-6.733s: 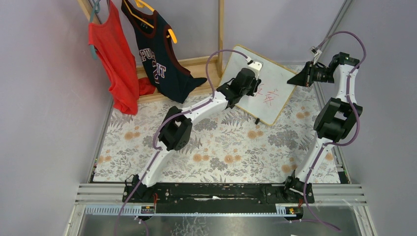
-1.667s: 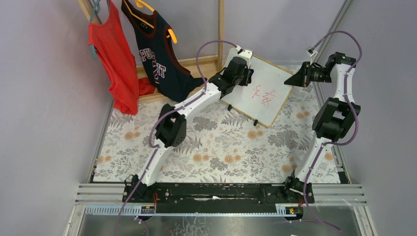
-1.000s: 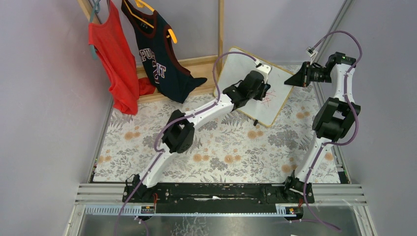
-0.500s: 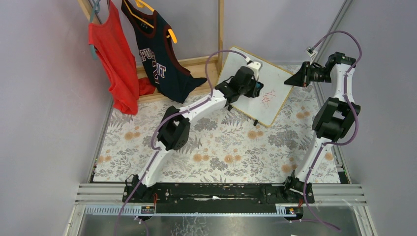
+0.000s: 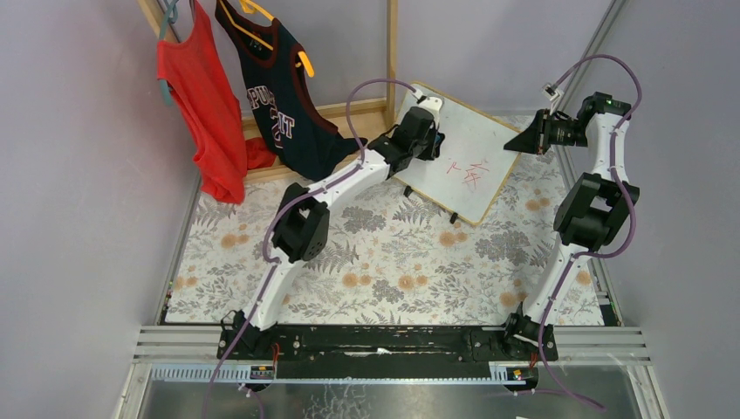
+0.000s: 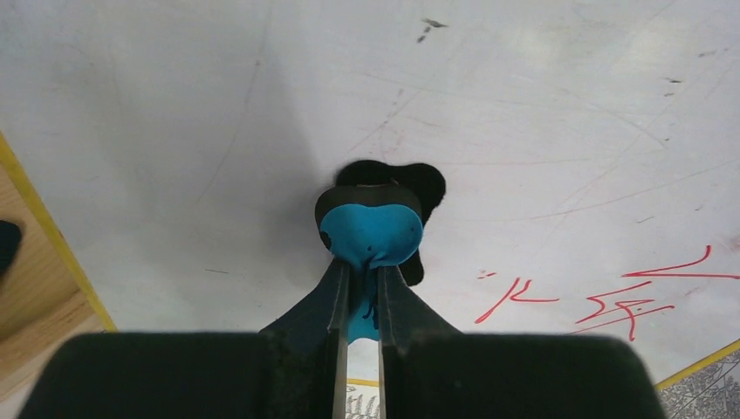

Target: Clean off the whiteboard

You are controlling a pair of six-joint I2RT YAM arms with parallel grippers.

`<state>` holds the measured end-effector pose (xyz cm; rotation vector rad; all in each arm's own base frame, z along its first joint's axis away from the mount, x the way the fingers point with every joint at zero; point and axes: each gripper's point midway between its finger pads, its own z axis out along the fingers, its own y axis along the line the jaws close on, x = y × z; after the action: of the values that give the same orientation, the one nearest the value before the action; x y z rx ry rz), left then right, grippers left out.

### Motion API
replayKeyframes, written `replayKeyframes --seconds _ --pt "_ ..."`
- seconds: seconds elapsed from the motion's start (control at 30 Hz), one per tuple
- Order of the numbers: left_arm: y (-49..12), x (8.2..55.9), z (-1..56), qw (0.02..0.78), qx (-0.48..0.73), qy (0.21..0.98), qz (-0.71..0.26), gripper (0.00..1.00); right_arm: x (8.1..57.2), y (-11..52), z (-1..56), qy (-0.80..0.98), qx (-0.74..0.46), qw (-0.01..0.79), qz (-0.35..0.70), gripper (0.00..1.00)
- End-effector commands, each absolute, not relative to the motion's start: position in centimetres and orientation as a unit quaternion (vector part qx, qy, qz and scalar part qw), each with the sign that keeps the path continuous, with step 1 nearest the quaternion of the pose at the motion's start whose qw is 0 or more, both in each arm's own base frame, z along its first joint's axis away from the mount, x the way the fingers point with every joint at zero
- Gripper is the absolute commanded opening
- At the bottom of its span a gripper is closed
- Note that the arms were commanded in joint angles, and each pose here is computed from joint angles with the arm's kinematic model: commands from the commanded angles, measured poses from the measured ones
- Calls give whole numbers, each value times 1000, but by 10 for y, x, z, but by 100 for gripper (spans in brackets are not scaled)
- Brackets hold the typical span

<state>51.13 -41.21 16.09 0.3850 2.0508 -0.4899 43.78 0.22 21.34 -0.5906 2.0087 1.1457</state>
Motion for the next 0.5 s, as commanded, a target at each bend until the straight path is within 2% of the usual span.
replayKeyframes --seconds 0.0,0.23,0.47 --pt "-452 491 146 475 181 836 -206 0 434 6 198 795 -268 350 416 0" --pt "-494 457 138 458 196 833 -240 0 434 6 198 795 -267 350 417 0" --pt "-500 445 131 449 196 836 -248 0 434 6 198 795 -268 350 416 0"
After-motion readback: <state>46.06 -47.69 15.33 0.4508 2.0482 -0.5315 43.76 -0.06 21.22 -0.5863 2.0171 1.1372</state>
